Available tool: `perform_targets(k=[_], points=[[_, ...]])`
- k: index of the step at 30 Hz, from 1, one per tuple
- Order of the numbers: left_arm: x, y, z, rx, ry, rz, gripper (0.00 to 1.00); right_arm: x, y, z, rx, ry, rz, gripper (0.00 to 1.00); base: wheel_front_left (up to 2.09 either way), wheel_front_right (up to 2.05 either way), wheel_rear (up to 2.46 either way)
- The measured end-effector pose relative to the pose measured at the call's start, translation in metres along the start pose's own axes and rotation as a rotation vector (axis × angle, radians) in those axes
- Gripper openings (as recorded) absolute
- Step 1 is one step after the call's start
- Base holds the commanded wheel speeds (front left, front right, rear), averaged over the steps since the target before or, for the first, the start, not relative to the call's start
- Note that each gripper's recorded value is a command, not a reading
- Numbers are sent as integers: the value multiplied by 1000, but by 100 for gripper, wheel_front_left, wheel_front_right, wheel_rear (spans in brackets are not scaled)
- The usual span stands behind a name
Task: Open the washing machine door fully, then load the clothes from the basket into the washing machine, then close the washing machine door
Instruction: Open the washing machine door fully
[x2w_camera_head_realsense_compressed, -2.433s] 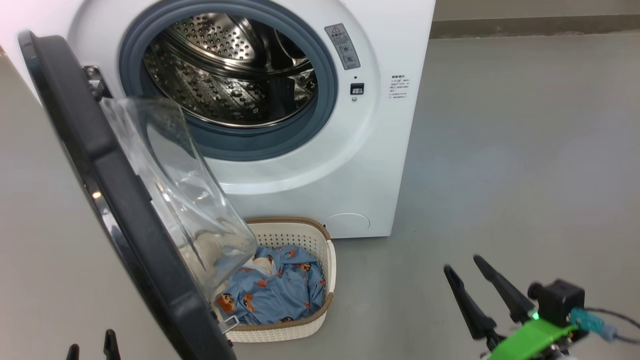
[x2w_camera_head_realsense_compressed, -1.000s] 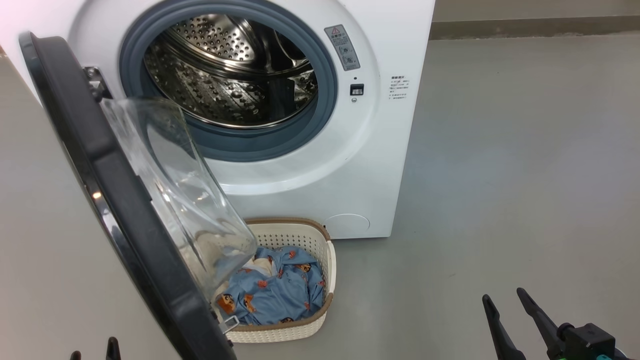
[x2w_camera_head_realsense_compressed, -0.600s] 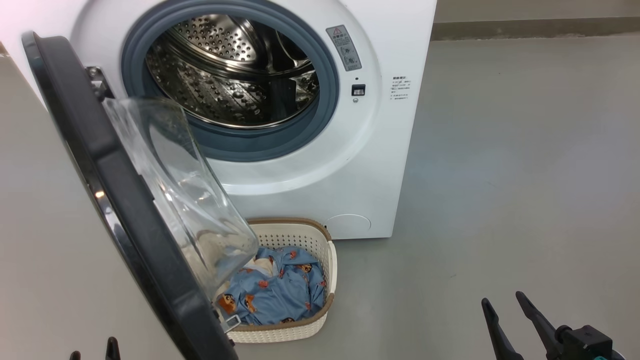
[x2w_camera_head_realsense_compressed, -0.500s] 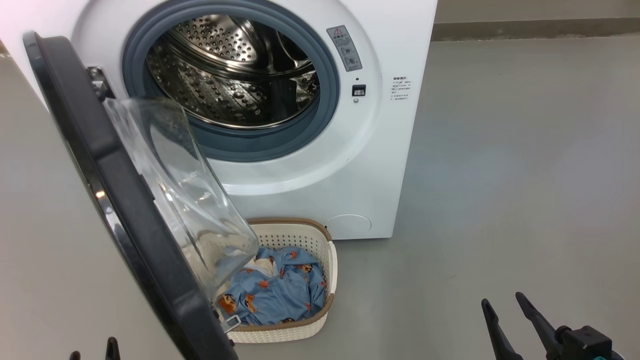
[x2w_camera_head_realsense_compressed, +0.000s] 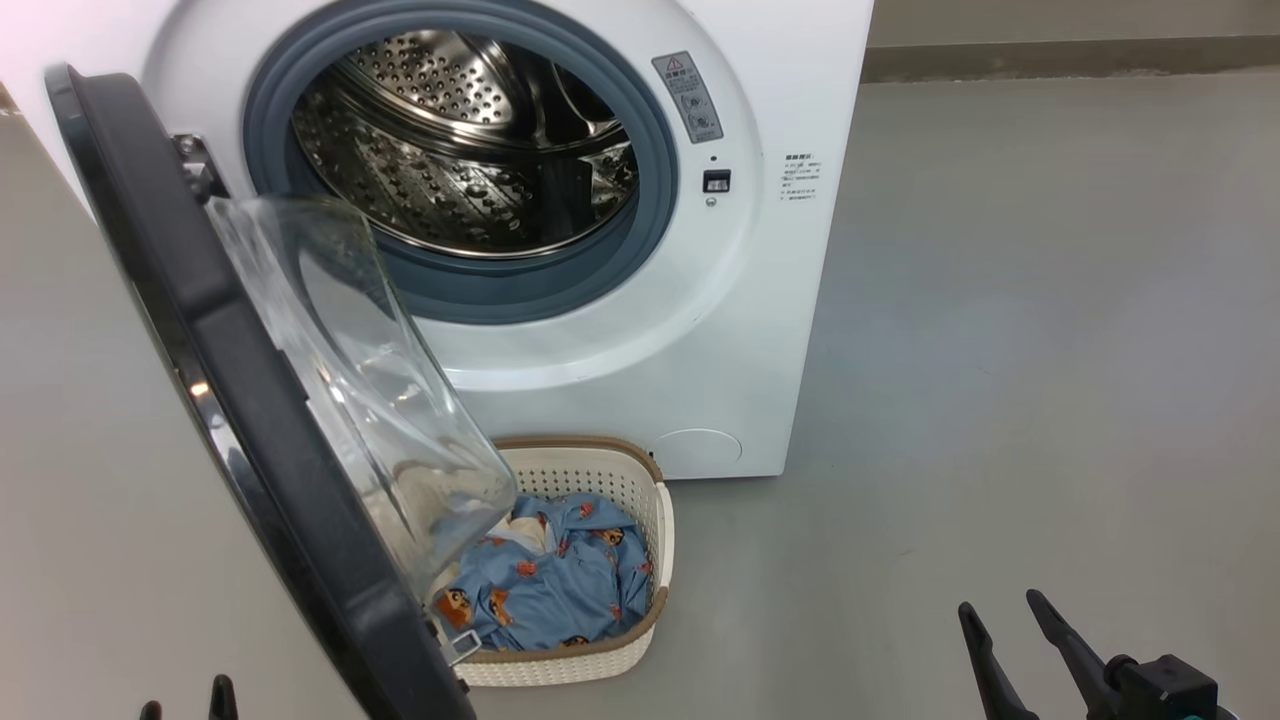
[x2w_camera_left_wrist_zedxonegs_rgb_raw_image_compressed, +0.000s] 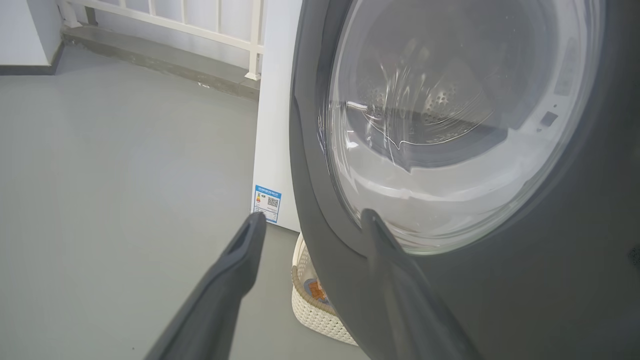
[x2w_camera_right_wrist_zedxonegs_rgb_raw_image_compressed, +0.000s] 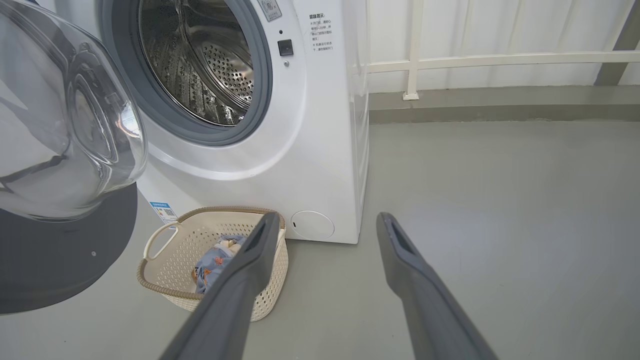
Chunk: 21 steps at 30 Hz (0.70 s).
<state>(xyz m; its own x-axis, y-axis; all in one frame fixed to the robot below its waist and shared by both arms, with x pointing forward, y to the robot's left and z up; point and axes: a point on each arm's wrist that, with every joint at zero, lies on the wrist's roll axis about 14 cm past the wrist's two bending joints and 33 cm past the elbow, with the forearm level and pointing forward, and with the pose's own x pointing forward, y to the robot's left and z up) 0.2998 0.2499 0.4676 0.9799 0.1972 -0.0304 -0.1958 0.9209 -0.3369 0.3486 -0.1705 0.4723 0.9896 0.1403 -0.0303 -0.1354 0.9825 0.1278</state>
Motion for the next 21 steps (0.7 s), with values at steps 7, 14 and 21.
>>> perform_targets(k=[7,14,21], points=[[1,1,0,3,2,0,0,0,0,-2,2,4,-1,100,0,0,0],[1,5,5,9,-12,9,0,1,1,-1,4,4,0,100,0,0,0],[2,27,59,23,-185,79,0,2,3,-1,3,1,7,100,0,0,0]])
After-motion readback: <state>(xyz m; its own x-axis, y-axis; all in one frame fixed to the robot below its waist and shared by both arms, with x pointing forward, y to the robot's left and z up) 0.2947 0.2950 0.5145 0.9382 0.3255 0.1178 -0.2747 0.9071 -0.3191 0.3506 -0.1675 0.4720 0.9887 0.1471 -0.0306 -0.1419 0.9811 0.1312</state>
